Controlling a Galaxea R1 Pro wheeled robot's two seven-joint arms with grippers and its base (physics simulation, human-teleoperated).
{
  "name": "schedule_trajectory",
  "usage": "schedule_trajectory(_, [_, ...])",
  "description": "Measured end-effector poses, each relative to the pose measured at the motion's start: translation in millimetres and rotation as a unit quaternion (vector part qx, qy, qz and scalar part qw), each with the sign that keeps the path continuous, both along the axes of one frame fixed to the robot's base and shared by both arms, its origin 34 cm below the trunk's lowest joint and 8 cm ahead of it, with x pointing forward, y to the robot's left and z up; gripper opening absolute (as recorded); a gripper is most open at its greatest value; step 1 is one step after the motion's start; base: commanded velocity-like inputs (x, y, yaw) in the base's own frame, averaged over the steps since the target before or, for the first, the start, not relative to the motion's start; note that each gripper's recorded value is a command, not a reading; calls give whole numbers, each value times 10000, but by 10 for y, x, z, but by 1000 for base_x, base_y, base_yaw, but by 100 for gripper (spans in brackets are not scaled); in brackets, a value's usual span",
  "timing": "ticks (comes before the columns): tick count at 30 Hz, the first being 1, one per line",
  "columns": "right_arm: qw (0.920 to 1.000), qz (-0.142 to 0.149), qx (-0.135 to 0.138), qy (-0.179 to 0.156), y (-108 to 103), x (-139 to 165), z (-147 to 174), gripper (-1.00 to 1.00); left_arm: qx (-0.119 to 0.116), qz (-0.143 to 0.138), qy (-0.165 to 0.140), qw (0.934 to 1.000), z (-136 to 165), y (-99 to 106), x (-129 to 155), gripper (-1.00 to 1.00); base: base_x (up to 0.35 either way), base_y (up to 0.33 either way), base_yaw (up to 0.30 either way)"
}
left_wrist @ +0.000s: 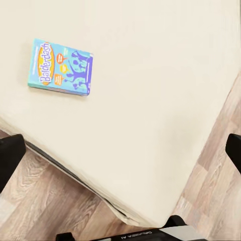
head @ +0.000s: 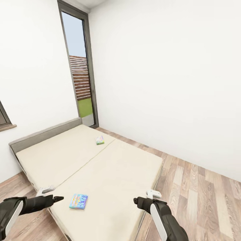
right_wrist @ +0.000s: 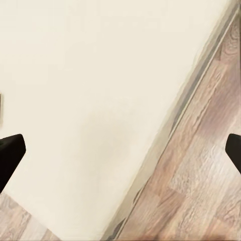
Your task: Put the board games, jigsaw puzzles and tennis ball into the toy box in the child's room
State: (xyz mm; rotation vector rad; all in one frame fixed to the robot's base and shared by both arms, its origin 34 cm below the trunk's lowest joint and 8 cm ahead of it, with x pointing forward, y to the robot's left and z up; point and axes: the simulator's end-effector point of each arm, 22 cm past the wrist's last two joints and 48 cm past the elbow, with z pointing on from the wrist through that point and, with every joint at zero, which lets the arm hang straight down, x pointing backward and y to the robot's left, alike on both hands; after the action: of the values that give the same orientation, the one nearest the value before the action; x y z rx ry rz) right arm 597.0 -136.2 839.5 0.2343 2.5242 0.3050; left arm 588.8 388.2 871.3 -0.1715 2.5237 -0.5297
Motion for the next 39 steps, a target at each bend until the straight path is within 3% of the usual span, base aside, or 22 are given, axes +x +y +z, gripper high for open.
schedule_trajectory(28, [10000, -2, 5, 1, 1, 0, 0, 100, -2, 2, 1, 10000, -1, 0, 0, 100, -28, 127, -279])
schedule_trajectory(39, [10000, -1, 2, 2, 1, 1, -2, 100, 0, 1, 2, 10000, -2, 0, 1, 100, -135, 126, -264])
